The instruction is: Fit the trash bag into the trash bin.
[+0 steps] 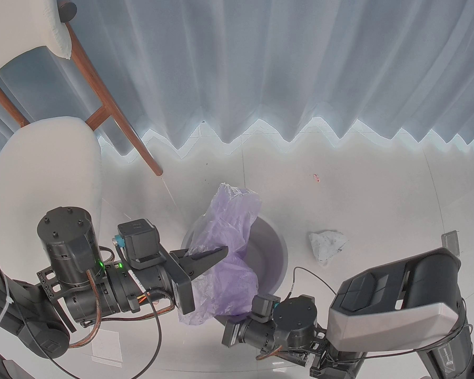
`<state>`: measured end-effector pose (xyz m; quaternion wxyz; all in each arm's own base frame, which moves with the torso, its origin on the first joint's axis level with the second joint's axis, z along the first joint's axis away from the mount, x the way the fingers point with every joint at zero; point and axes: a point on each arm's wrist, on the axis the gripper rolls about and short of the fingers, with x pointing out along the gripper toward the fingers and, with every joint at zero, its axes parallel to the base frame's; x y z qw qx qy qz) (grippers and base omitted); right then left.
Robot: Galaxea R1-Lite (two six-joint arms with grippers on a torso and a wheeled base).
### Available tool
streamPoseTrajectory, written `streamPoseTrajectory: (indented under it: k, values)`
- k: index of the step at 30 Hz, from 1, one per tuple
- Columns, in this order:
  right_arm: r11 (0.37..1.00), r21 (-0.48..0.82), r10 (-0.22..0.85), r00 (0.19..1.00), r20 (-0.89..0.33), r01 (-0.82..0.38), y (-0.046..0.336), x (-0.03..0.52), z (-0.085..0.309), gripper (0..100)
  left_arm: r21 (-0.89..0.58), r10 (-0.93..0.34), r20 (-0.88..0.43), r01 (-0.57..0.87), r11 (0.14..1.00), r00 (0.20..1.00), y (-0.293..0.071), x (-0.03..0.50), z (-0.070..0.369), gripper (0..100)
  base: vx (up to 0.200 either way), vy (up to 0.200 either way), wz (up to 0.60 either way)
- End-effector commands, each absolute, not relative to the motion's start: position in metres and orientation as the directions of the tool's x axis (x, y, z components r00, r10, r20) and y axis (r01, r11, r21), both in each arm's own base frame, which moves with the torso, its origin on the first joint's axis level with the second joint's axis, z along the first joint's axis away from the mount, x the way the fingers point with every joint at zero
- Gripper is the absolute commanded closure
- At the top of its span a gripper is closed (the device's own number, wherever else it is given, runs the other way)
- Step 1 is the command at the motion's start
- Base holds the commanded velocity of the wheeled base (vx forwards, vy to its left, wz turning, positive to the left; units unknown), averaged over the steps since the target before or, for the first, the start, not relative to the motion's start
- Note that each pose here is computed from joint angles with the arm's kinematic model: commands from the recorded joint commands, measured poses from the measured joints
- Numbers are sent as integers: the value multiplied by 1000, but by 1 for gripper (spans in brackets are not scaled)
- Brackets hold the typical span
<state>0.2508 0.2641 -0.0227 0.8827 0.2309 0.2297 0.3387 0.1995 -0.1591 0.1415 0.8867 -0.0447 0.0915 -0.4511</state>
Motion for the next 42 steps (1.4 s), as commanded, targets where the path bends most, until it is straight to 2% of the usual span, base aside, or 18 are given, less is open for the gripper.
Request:
streamPoseTrajectory:
  k: [1,5,7,12,23,34,38,42]
  values:
    - [668,571,657,739,-150,-478,260,276,-6,100,-163,-807,-124,791,590,577,-159,199,141,100,0,0,0]
    - [668,578,627,773,-96,-469,257,292,3,100,-163,-808,-124,792,589,576,-159,199,141,100,0,0,0]
    - [649,611,595,803,-37,-454,259,309,9,100,-161,-803,-126,786,596,583,-161,198,141,100,0,0,0]
    - [611,673,557,831,9,-417,267,322,8,100,-159,-797,-135,781,603,588,-163,195,139,100,0,0,0]
    - [640,663,550,834,-43,-388,273,329,-28,100,-168,-795,-177,778,606,581,-164,191,129,100,0,0,0]
    - [650,660,545,836,-59,-377,274,328,-37,100,-176,-791,-205,773,609,576,-165,193,122,100,0,0,0]
    - [648,659,565,821,-79,-382,280,319,-41,100,-179,-756,-242,738,651,608,-165,200,112,100,0,0,0]
    - [634,658,625,770,-126,-406,287,282,-27,100,-173,-712,-264,694,699,651,-162,209,106,100,0,0,0]
